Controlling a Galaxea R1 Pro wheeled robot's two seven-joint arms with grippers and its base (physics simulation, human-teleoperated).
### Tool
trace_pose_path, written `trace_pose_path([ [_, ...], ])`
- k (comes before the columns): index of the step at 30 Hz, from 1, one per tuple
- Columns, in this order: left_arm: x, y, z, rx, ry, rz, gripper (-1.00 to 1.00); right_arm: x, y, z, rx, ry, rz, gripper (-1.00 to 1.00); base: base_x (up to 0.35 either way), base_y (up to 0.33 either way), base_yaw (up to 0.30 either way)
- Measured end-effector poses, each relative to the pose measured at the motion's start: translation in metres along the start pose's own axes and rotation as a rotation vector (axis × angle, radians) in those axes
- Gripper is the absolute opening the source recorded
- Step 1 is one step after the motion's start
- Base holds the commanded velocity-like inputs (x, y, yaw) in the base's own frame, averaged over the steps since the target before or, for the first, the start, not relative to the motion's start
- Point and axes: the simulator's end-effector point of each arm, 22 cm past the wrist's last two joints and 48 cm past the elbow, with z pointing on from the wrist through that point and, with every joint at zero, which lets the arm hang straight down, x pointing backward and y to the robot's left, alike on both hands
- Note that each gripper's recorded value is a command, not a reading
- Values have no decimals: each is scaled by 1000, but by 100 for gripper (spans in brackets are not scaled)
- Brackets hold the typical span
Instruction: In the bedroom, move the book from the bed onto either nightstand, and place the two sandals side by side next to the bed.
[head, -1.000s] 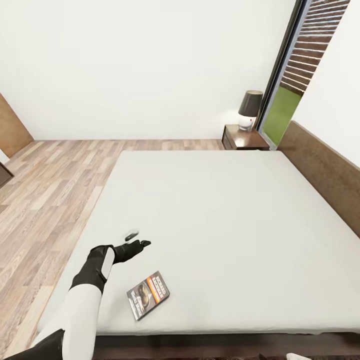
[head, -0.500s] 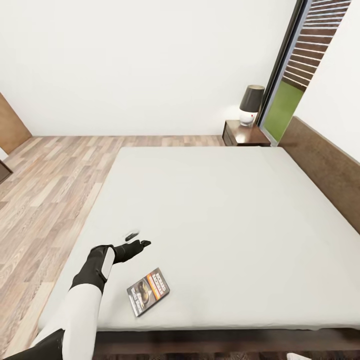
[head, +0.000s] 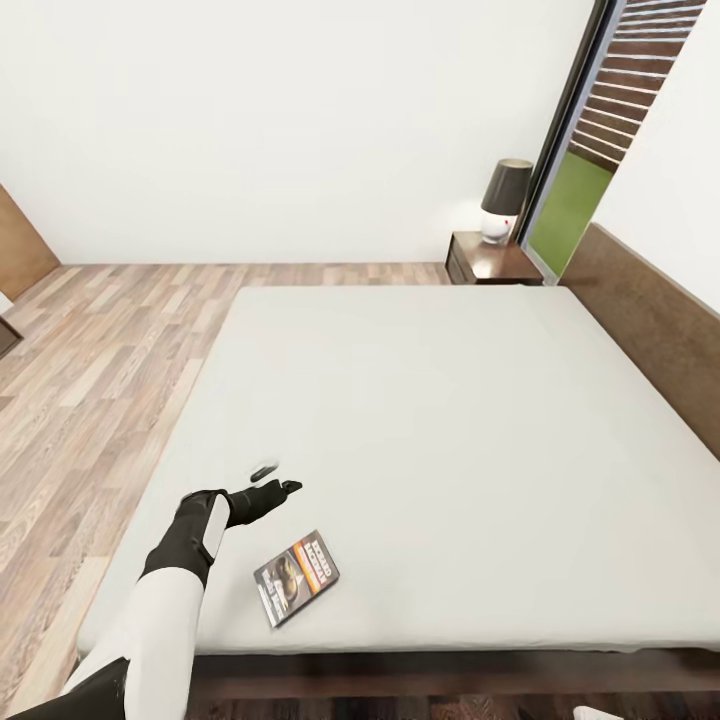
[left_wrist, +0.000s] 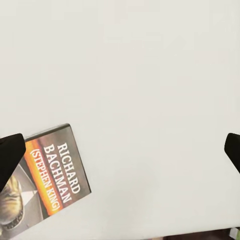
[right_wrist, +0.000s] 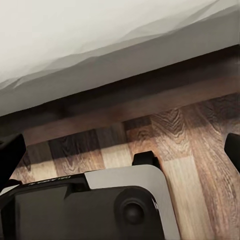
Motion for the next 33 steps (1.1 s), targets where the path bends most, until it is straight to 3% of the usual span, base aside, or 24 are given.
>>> trace_pose_path([
  [33,-3,12,27,-1,2,-2,100,0,-3,28,1,3,1,100,0,0,0],
])
